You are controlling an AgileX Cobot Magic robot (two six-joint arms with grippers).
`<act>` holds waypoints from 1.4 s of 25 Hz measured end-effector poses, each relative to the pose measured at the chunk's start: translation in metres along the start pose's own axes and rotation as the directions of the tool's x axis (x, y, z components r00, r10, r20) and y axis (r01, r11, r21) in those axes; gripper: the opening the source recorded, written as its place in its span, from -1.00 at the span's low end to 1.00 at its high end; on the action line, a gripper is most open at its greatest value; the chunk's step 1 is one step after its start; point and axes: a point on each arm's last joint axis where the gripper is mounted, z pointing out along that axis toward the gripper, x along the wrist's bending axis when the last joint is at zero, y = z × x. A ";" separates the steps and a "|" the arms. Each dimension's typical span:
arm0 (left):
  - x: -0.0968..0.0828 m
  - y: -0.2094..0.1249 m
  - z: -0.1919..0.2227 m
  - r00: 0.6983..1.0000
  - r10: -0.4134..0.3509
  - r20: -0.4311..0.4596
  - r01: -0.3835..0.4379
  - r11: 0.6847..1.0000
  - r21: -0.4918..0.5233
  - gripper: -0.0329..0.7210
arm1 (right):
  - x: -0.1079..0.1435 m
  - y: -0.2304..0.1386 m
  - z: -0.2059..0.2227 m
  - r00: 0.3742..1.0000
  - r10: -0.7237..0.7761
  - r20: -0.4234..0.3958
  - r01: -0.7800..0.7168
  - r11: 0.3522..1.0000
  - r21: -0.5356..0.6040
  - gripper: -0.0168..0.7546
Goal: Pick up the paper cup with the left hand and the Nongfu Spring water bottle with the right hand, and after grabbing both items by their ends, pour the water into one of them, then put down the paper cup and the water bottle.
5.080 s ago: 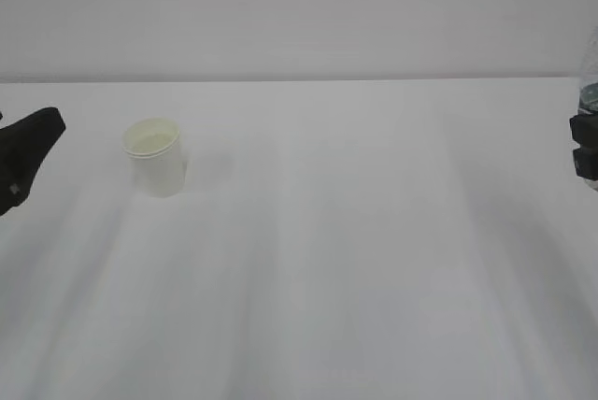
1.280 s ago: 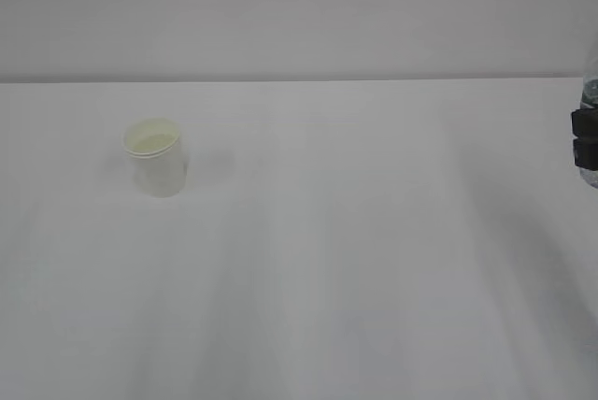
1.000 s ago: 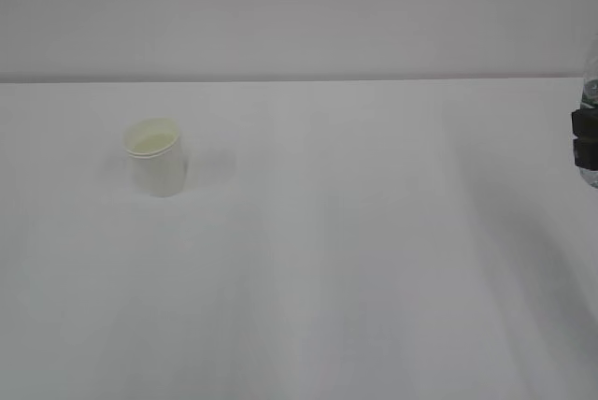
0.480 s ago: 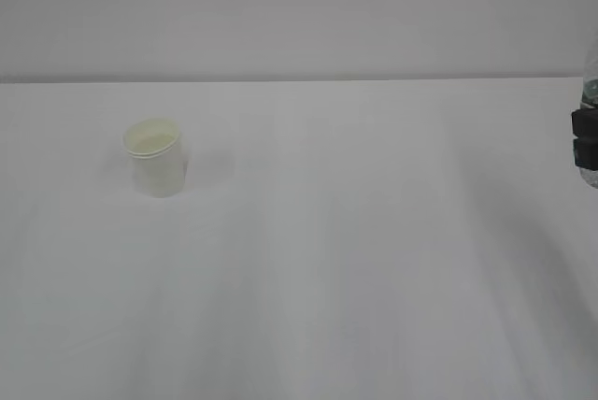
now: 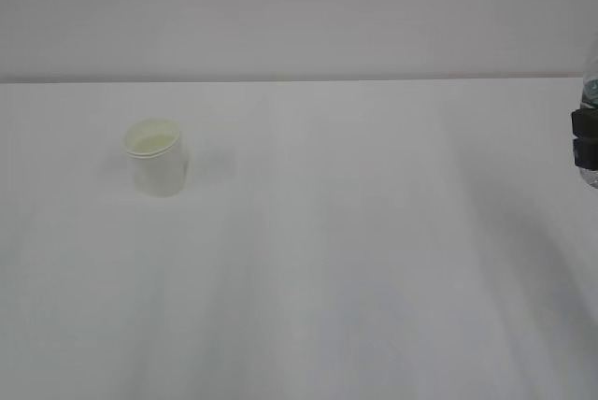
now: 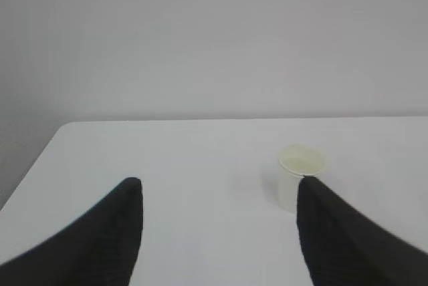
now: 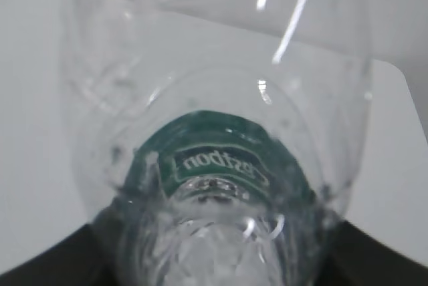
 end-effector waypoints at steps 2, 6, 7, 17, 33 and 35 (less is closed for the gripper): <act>0.000 -0.001 -0.003 1.000 0.010 -0.001 -0.010 1.000 0.000 0.45 | 0.000 0.000 0.000 1.000 0.000 0.000 0.000 1.000 0.000 0.09; 0.001 -0.003 -0.009 1.000 0.019 -0.001 -0.019 1.000 -0.010 0.45 | 0.000 0.000 0.000 1.000 0.001 0.000 -0.001 1.000 0.000 0.09; 0.001 -0.003 -0.010 1.000 0.019 -0.001 -0.019 1.000 -0.012 0.45 | 0.000 0.000 0.000 1.000 0.001 0.000 -0.001 1.000 0.000 0.09; 0.002 -0.003 -0.011 0.999 0.037 -0.010 -0.037 0.999 -0.016 0.42 | 0.000 0.000 0.000 1.000 0.001 0.000 -0.001 1.000 0.000 0.09; 0.002 -0.002 -0.011 0.999 0.038 -0.010 -0.038 0.999 -0.018 0.40 | 0.000 0.000 0.000 1.000 0.002 0.000 -0.002 1.000 0.000 0.09; 0.002 -0.002 -0.011 0.999 0.038 -0.010 -0.038 0.999 -0.018 0.39 | 0.000 0.000 0.000 1.000 0.002 0.000 -0.002 1.000 0.000 0.09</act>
